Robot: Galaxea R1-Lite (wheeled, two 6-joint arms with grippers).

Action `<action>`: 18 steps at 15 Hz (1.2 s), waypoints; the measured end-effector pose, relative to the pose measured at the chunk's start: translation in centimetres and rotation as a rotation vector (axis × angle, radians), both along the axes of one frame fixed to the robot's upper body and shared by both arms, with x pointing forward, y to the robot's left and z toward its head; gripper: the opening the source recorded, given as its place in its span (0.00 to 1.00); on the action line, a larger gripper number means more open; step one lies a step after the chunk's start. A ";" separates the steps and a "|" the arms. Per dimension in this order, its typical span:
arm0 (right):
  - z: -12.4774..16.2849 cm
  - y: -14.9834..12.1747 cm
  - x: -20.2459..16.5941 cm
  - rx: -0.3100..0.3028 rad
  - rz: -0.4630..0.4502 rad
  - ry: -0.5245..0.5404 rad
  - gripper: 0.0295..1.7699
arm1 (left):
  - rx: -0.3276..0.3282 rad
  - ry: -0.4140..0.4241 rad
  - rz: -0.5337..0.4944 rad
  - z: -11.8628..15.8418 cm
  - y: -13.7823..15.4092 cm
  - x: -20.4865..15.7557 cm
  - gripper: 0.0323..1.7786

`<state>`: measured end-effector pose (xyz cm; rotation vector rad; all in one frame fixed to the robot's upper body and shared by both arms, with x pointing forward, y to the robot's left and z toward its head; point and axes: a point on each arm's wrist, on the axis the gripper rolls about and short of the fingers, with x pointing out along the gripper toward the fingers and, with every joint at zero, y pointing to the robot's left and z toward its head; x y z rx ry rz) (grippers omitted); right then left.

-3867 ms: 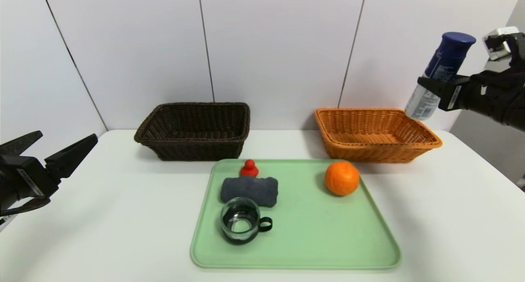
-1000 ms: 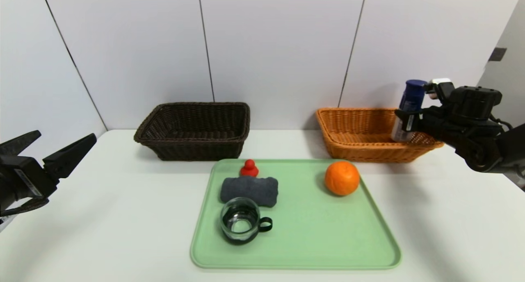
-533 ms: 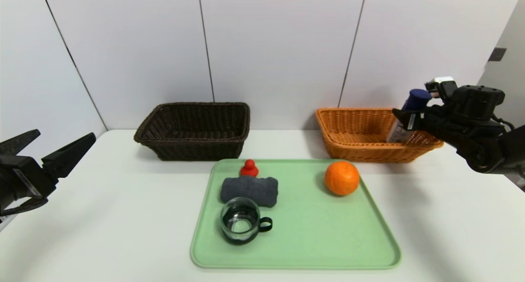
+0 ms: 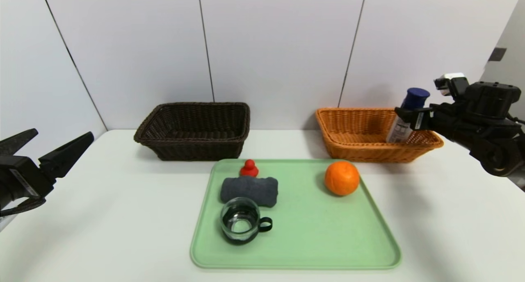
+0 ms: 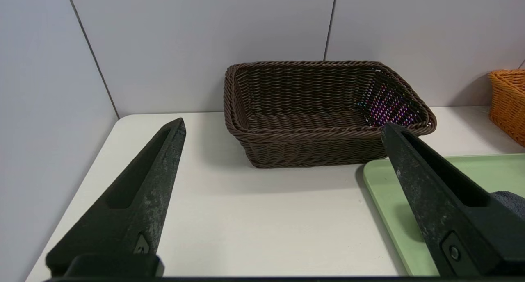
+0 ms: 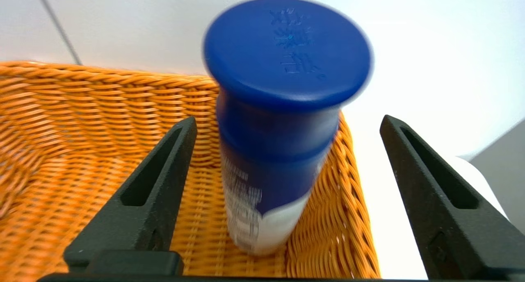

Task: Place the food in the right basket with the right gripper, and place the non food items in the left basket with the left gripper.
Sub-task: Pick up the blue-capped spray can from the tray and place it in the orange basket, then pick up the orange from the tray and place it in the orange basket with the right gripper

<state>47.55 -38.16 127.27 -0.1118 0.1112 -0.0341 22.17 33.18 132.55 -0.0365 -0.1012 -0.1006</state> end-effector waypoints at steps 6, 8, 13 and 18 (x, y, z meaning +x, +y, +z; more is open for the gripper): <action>3.7 0.7 -5.8 -0.007 0.004 -0.019 0.92 | 0.000 -0.017 -0.003 0.4 0.0 -0.1 0.95; 5.4 1.0 -8.1 -0.018 -0.003 -0.040 0.93 | 0.001 -0.018 -0.011 0.4 0.0 -0.1 0.95; 9.8 5.0 -14.2 -0.079 0.140 -0.083 0.95 | 0.002 -0.014 -0.020 0.3 0.0 -0.1 0.95; 10.3 10.9 -18.2 -0.085 0.421 0.003 0.96 | 0.008 -0.015 -0.020 0.2 0.0 -0.5 0.95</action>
